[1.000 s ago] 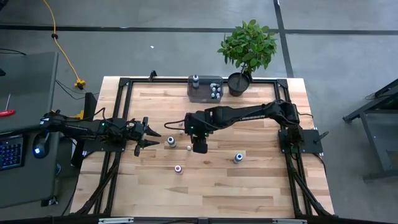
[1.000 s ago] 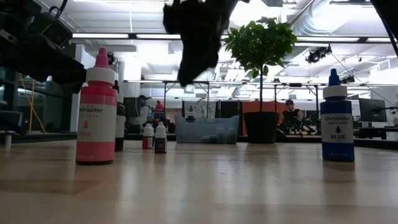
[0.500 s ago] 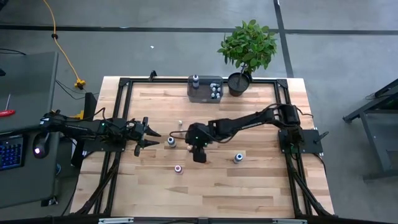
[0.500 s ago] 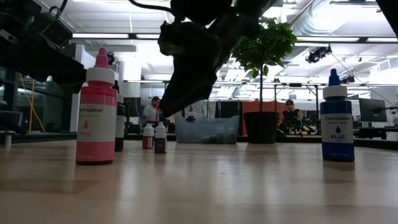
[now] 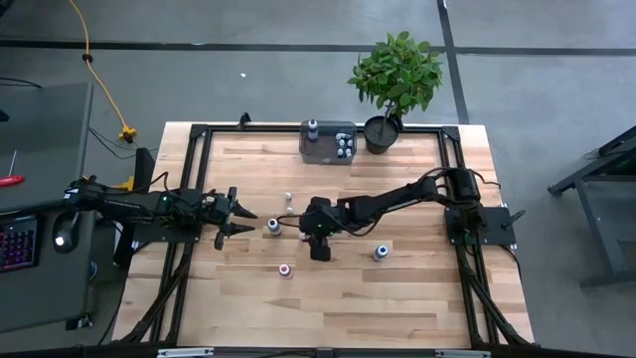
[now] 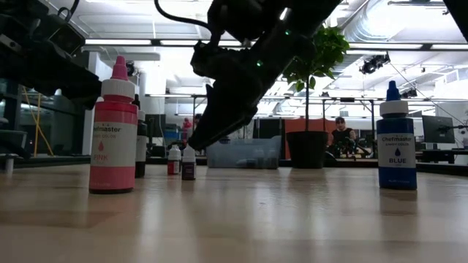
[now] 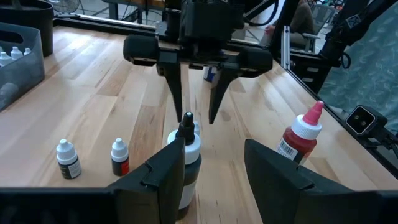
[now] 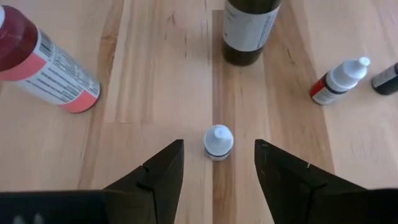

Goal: Pick & Place food coloring
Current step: Put the bottom small black food coloring bottle into the black bin

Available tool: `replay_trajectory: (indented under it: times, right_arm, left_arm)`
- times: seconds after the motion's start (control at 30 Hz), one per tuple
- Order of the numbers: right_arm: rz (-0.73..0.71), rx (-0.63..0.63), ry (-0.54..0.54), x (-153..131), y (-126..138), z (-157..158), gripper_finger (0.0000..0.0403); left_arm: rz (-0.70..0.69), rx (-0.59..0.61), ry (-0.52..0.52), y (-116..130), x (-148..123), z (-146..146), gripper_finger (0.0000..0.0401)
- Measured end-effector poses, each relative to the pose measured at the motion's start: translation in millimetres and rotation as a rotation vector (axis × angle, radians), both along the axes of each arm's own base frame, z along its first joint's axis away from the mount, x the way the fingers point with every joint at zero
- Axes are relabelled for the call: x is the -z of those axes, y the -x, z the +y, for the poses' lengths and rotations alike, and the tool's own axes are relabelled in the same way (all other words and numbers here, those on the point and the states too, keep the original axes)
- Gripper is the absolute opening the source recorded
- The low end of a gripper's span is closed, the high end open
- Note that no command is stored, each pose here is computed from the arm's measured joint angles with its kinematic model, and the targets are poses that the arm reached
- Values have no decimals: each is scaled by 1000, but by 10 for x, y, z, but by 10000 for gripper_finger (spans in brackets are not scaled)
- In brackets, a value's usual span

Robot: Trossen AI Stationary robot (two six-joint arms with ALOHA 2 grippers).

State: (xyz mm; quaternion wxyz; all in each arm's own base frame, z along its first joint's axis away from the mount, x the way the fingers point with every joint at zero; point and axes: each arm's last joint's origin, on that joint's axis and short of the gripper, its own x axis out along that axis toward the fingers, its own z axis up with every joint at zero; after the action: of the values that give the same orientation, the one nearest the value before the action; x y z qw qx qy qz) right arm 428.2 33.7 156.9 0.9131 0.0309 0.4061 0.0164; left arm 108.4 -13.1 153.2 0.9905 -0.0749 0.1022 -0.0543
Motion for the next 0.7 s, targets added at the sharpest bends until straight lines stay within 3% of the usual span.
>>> replay_trajectory:
  times: [0.7]
  right_arm:
    - [-16, 23, -24, 105, -53, -4, 186]
  left_arm:
    - [0, 0, 0, 0, 0, 0, 163]
